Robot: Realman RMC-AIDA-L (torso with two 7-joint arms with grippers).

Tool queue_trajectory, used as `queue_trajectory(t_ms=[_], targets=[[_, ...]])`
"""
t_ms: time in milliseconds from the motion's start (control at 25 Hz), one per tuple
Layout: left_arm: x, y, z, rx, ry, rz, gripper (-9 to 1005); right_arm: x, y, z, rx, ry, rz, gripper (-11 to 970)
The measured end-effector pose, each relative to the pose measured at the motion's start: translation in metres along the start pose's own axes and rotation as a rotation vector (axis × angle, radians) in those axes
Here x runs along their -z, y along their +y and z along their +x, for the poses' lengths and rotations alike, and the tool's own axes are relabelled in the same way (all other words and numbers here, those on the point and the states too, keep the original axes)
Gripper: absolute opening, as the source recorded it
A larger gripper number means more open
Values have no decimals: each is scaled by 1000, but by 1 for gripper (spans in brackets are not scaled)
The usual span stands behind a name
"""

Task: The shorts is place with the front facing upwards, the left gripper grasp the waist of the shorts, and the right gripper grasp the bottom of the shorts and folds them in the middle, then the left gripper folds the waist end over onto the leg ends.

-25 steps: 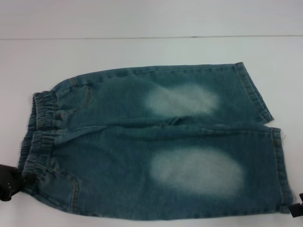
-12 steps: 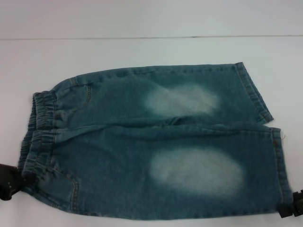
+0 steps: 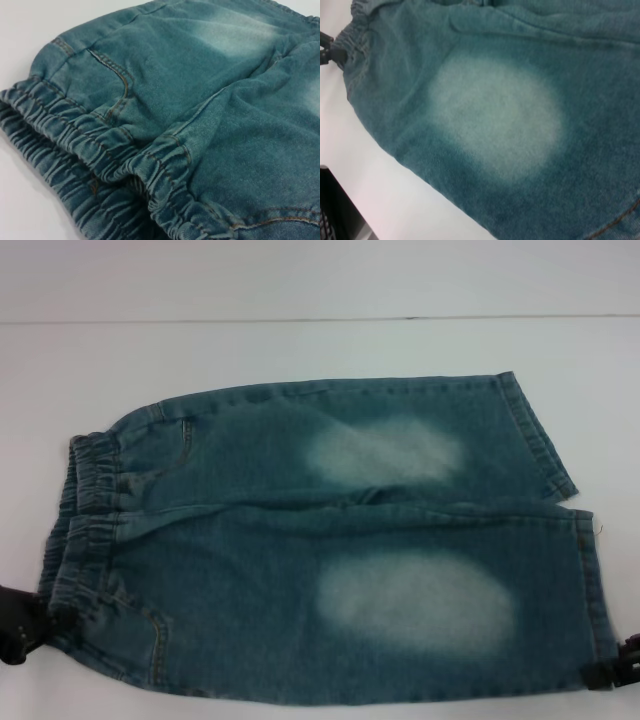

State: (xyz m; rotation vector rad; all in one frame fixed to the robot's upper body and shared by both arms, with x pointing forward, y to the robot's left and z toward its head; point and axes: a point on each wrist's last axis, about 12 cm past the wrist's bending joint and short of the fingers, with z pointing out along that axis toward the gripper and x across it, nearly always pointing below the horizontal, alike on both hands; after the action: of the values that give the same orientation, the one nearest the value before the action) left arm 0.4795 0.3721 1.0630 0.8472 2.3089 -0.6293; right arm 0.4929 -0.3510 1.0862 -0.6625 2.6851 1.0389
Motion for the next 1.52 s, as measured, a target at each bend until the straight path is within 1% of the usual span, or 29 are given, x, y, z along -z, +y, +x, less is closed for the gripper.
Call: queue_trajectory(t_ms=[80, 280, 400, 600, 840, 1040, 1200, 1320, 1440, 1480, 1520], targets=[[0, 0, 0, 1, 1, 1, 48, -2, 0, 0, 9, 7, -7, 821], [0, 0, 1, 2, 3, 2, 48, -5, 0, 1, 13, 10, -14, 585], [0, 0, 1, 4, 3, 3, 49, -5, 0, 1, 13, 7, -12, 373], [-1, -1, 2, 10, 3, 5, 48, -5, -1, 2, 17, 5, -8, 126], [-1, 1, -2, 41, -3, 4, 49, -1, -3, 1, 30, -27, 5, 76], [1, 4, -11, 82, -14, 6, 50, 9, -6, -2, 55, -103, 18, 34], [-1, 7, -24, 108, -27, 7, 50, 23, -5, -12, 94, -194, 43, 35], [0, 10, -38, 131, -51, 7, 51, 36, 0, -24, 145, -267, 70, 35], [3, 12, -51, 151, -87, 12, 52, 45, 3, -35, 185, -334, 93, 34], [5, 13, -55, 156, -97, 14, 52, 49, 4, -43, 206, -370, 111, 34], [7, 13, -59, 160, -111, 15, 52, 49, 4, -43, 206, -370, 111, 34]])
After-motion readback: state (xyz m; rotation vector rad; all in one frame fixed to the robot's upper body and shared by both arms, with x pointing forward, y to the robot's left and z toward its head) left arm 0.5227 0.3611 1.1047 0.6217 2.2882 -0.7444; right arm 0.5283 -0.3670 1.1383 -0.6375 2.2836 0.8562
